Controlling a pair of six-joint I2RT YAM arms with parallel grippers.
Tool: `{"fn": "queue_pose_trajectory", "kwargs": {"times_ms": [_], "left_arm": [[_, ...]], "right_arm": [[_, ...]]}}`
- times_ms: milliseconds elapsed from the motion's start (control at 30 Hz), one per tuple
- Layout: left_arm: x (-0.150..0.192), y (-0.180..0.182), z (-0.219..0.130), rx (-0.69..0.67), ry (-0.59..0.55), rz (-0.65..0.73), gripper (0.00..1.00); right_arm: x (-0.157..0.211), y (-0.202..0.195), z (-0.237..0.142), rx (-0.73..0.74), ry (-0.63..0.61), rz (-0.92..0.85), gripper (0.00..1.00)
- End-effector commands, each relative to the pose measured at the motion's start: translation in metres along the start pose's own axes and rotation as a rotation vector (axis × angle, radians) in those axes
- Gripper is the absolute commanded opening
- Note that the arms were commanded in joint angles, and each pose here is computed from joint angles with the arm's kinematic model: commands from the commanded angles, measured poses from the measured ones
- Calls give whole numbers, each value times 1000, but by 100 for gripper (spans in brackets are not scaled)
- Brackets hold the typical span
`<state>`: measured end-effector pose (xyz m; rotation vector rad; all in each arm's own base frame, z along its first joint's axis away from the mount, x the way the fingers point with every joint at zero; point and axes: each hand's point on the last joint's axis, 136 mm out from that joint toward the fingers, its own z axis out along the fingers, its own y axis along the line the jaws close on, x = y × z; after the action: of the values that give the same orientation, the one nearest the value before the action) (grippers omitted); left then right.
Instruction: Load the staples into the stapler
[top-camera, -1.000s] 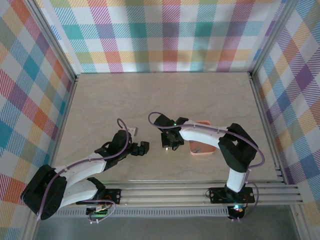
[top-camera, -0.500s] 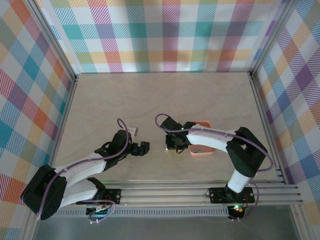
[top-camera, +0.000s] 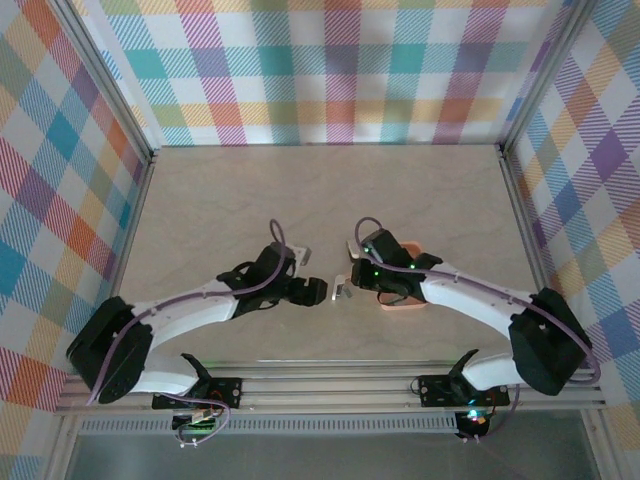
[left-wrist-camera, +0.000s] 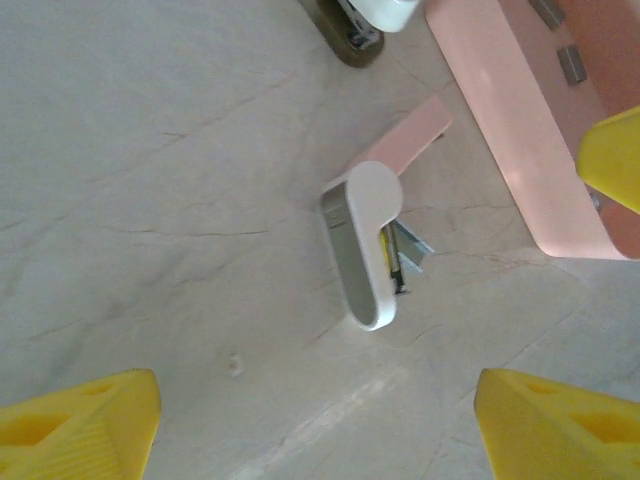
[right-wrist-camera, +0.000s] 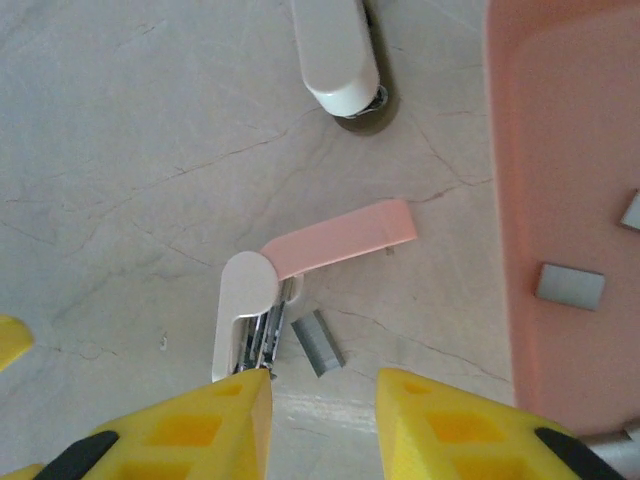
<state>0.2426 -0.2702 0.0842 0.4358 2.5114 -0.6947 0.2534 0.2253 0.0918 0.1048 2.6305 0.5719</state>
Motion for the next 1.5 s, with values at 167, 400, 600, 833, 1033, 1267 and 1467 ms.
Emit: {"fn": "queue_pose_trajectory", "kwargs": {"times_ms": [167, 400, 600, 833, 1033, 1267, 1467], "left_arm": [[15, -12, 26, -106, 179, 0, 75], [13, -21, 54, -175, 249, 28, 71], [10, -16, 69, -230, 272, 28, 61], [12, -14, 80, -251, 298, 20, 48], [9, -10, 77, -265, 290, 11, 30], [-3, -7, 58, -214, 224, -43, 15], [-26, -22, 34, 41, 64, -134, 10]], "right_arm": [[-2, -13, -24, -65, -73, 4, 34], [4, -29, -37, -73, -113, 15, 35], [7, -35, -46, -88, -143, 24, 36], [12, -42, -49, -88, -149, 32, 36], [12, -42, -50, -91, -153, 29, 36], [4, -33, -52, -128, -177, 16, 43], [-13, -4, -52, -244, -201, 14, 60]]}}
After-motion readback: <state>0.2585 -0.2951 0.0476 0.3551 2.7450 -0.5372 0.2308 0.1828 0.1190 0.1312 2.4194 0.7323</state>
